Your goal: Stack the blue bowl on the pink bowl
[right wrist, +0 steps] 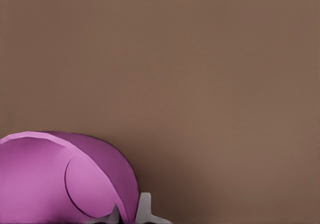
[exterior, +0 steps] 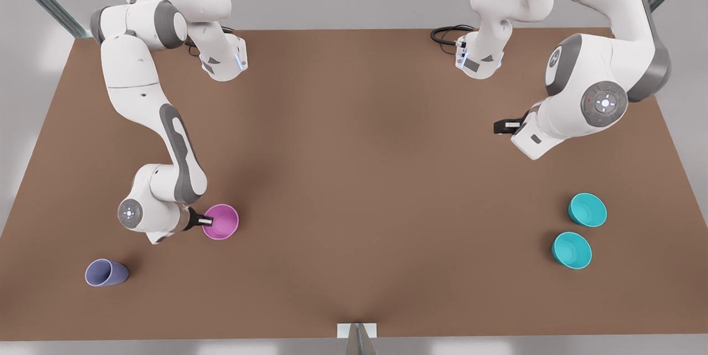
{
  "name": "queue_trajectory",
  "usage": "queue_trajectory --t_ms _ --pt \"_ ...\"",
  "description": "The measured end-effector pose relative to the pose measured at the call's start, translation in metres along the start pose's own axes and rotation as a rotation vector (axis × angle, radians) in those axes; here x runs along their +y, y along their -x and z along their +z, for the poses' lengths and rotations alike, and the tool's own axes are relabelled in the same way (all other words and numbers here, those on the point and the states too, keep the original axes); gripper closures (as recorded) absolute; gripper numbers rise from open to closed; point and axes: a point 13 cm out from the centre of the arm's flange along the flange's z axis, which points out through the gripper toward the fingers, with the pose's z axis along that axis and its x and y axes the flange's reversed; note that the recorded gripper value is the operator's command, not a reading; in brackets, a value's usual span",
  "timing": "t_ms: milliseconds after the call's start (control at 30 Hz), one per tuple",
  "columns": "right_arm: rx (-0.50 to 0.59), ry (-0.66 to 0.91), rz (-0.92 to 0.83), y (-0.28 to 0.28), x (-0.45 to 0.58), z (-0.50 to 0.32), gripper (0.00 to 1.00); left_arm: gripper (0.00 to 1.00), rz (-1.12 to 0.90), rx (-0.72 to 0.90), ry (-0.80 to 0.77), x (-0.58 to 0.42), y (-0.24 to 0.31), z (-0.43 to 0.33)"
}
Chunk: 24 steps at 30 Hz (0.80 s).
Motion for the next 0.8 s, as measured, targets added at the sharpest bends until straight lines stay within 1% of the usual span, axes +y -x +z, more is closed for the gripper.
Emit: queue_trajectory --t_ms 67,133,267,367,467,533,600,633,667,733,800 --pt "-0.011 0.009 -0.014 0.003 0.012 -0.006 0.79 0.0 0.002 0.001 0.0 -0.001 0.0 0.0" --pt "-0.029 0.044 -0.064 0.004 0.054 -0.015 0.79 0.0 0.002 0.001 0.0 -0.001 0.0 0.0" --pt "-0.079 0.135 -0.242 -0.022 0.208 -0.017 0.79 0.0 0.001 -0.001 0.0 -0.001 -0.001 -0.001" --pt "-0.103 0.171 -0.333 -0.053 0.303 0.025 0.79 0.0 0.0 0.001 -0.001 -0.001 0.0 0.0" --pt "-0.155 0.222 -0.382 -0.07 0.386 0.064 0.79 0.0 -0.001 0.007 -0.006 -0.001 0.001 0.004" --pt "-0.182 0.256 -0.38 -0.073 0.419 0.085 0.79 0.0 -0.002 0.023 -0.003 -0.002 0.01 0.015" --pt "-0.207 0.281 -0.36 -0.07 0.433 0.09 0.79 0.0 -0.025 0.032 -0.005 0.006 0.03 0.031" --pt "-0.22 0.29 -0.349 -0.067 0.436 0.088 0.41 0.0 -0.058 0.028 -0.014 0.02 0.045 0.039" --pt "-0.233 0.297 -0.339 -0.063 0.438 0.085 0.0 0.0 -0.093 0.022 -0.027 0.037 0.059 0.048" --pt "-0.251 0.309 -0.32 -0.059 0.44 0.078 0.0 0.0 -0.151 -0.009 -0.046 0.067 0.092 0.058" --pt "-0.276 0.325 -0.297 -0.049 0.44 0.057 0.0 0.0 -0.201 -0.044 -0.064 0.113 0.141 0.076"
